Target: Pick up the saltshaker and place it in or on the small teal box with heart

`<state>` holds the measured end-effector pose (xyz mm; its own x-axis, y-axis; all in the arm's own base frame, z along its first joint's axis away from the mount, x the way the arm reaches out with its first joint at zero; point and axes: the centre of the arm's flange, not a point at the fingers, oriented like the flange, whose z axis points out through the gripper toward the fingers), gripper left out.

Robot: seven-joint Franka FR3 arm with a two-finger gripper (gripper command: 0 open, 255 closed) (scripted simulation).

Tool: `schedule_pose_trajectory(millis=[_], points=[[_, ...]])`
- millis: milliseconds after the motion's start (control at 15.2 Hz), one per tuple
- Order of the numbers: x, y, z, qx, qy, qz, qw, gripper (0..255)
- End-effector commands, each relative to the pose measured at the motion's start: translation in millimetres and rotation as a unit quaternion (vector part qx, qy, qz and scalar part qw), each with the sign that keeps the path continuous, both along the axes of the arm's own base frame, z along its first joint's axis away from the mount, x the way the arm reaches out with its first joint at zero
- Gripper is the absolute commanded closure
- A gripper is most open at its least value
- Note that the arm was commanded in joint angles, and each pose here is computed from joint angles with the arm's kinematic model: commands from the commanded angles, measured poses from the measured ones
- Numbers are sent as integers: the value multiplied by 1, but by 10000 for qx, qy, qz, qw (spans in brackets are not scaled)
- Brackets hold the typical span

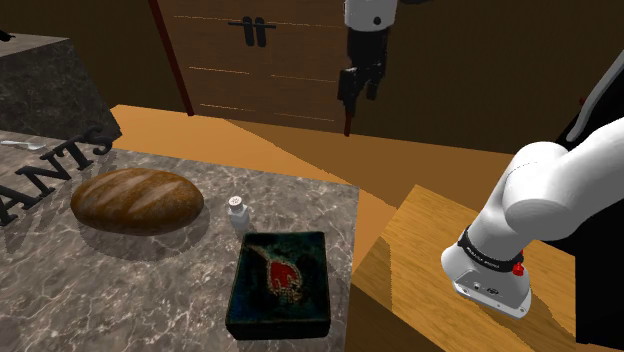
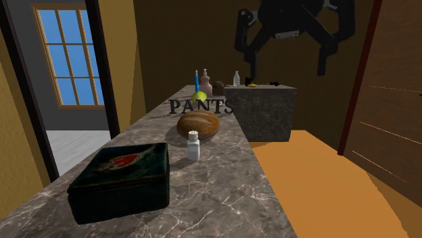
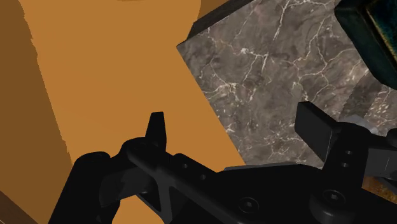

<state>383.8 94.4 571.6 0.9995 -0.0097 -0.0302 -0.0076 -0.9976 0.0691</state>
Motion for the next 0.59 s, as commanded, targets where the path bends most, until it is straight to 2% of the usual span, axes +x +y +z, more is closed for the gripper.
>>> schedule_pose_trajectory(millis=[0, 528], points=[[16, 20, -13, -5, 80, 5, 10000, 0], [81, 96, -64, -34, 400, 35, 9992, 0]])
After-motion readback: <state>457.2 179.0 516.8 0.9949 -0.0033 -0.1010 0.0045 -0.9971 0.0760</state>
